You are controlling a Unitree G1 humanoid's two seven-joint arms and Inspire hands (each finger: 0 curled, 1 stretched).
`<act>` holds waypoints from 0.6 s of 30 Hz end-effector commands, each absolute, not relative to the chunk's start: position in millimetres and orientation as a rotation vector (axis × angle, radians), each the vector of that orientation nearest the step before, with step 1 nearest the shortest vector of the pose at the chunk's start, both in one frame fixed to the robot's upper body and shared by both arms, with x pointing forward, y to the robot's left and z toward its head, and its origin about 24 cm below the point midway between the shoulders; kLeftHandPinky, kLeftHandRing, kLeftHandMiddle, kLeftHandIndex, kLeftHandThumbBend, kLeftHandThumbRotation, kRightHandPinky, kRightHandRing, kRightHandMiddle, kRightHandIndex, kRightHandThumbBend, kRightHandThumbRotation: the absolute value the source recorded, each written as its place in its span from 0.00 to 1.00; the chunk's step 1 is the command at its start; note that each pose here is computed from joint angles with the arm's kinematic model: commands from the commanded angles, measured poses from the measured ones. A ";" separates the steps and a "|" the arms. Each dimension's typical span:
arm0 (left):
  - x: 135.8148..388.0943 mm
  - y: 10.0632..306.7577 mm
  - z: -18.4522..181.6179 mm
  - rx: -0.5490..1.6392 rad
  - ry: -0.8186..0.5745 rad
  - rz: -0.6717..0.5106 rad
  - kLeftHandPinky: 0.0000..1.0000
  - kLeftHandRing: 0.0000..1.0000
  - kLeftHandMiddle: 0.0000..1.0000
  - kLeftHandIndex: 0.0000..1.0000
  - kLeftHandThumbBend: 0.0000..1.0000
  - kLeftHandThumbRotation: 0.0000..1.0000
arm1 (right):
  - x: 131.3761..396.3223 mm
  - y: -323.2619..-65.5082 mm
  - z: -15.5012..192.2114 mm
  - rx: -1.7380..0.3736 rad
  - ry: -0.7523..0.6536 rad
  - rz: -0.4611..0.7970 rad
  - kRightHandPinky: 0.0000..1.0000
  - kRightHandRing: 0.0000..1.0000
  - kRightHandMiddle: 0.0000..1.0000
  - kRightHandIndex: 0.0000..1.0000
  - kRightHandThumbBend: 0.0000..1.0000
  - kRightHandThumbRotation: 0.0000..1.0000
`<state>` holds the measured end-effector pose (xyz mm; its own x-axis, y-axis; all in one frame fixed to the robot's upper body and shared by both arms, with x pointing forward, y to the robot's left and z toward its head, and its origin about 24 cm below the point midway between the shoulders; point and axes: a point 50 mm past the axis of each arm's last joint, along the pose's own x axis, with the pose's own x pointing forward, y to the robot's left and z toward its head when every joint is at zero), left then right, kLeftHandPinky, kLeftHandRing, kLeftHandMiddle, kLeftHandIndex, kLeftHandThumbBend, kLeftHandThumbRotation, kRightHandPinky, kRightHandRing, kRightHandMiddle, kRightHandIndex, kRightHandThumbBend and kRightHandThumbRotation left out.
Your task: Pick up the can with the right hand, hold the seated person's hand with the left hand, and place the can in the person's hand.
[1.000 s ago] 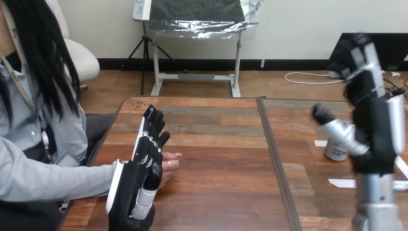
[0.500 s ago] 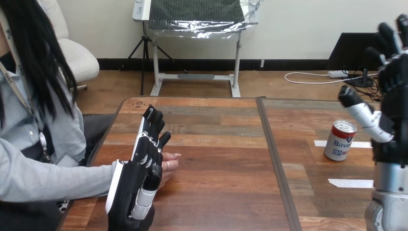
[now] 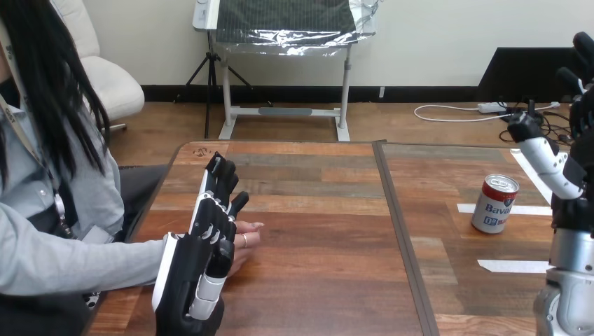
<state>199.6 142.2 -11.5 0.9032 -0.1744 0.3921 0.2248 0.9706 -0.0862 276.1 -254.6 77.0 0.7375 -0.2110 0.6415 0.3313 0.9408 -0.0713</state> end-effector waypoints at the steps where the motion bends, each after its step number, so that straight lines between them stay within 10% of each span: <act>1: 217.1 138.4 4.5 -0.122 -0.477 -0.238 0.94 1.00 1.00 1.00 1.00 0.86 | 291.8 -261.5 103.2 -0.208 -0.745 -0.320 0.89 0.94 0.92 0.97 1.00 0.53; 18: 217.4 138.3 4.4 -0.123 -0.474 -0.240 0.92 1.00 1.00 1.00 1.00 0.86 | 306.6 -279.5 96.3 -0.220 -0.576 -0.382 0.93 0.95 0.93 0.97 1.00 0.51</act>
